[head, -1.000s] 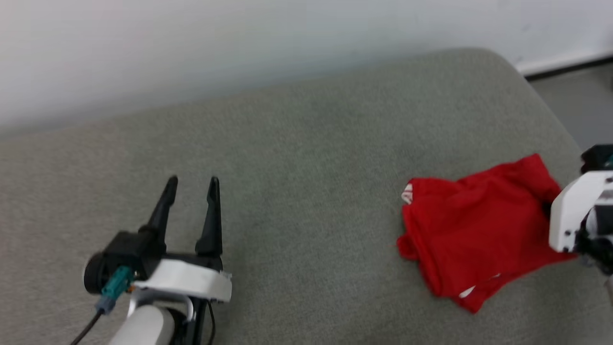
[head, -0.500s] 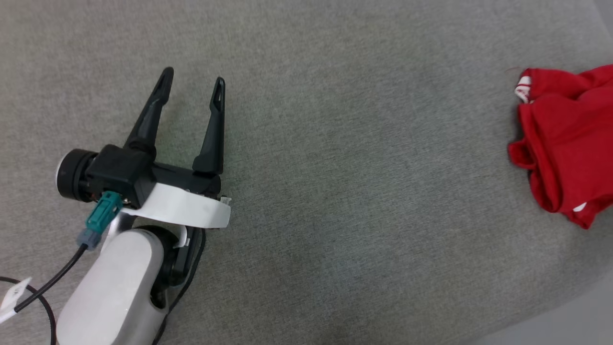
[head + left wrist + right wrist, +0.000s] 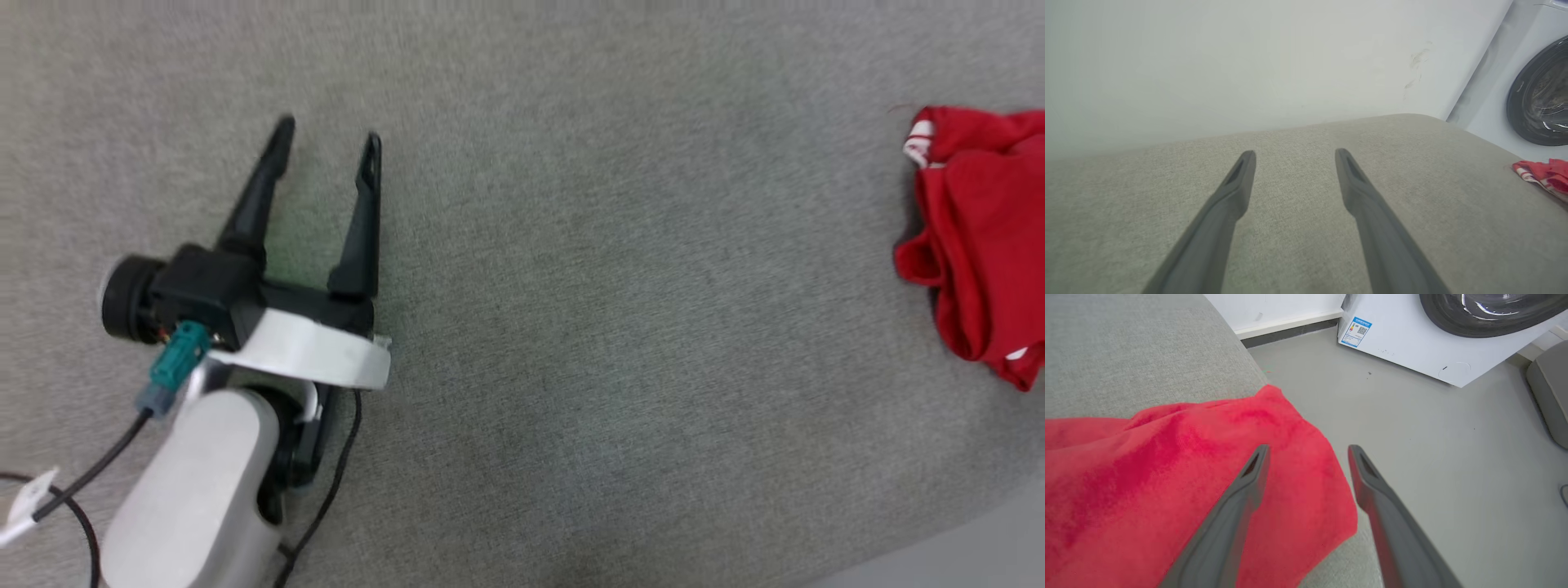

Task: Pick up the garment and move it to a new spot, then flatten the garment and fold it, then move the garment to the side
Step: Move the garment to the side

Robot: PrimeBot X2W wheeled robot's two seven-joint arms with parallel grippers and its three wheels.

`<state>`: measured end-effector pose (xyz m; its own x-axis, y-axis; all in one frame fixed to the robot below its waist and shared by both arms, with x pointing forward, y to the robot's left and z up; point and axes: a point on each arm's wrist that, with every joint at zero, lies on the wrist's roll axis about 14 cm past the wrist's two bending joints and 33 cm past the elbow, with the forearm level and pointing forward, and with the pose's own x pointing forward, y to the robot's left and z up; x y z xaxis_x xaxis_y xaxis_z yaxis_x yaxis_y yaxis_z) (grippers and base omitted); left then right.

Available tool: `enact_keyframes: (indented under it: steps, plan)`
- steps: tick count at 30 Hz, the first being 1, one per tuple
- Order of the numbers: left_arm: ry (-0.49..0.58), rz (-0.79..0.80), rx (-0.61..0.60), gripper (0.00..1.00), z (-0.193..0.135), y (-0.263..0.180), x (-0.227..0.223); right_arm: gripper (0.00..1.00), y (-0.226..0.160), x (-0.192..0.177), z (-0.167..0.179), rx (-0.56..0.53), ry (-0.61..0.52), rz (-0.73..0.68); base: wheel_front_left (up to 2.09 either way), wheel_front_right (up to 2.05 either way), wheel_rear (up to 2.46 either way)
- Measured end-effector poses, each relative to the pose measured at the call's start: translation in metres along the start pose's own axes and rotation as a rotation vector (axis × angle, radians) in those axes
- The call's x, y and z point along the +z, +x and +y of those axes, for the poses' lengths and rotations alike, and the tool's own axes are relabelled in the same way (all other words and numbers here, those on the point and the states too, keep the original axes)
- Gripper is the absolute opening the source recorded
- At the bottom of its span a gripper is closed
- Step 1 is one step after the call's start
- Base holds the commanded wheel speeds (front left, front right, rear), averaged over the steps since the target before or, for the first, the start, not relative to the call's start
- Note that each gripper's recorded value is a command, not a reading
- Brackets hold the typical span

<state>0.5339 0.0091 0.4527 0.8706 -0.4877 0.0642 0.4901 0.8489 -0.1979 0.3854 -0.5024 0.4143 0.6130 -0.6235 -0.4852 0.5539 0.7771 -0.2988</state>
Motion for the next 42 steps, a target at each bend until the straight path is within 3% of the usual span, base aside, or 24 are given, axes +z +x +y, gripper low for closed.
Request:
enact_keyframes:
  steps: [4,10,20,24,29,36,42]
  plan:
    - [-0.010,0.014,0.034,1.00,-0.005,-0.021,0.008,1.00,-0.018,0.017,-0.014,0.011,-0.006,-0.078,0.00,0.00,0.00]
    - [-0.026,0.043,0.082,1.00,-0.014,-0.058,0.016,1.00,-0.048,0.012,-0.019,0.065,-0.040,-0.126,0.00,0.00,0.00]
    - [0.002,0.007,0.190,1.00,-0.022,-0.135,0.054,1.00,-0.116,0.000,0.049,0.331,0.015,-0.261,0.00,0.00,0.00]
    - [0.021,-0.035,0.265,1.00,-0.008,-0.164,0.071,1.00,-0.150,0.008,0.118,0.521,0.021,-0.329,0.00,0.00,0.00]
    - [0.034,-0.064,0.342,1.00,0.007,-0.191,0.082,1.00,-0.187,0.023,0.171,0.676,0.036,-0.414,0.00,0.00,0.00]
    - [0.060,-0.095,0.432,1.00,0.028,-0.219,0.093,1.00,-0.239,0.050,0.207,0.796,0.094,-0.576,0.00,0.00,0.00]
    - [0.069,-0.081,0.447,1.00,0.029,-0.229,0.088,1.00,-0.260,0.053,0.199,0.792,0.148,-0.635,0.00,0.00,0.00]
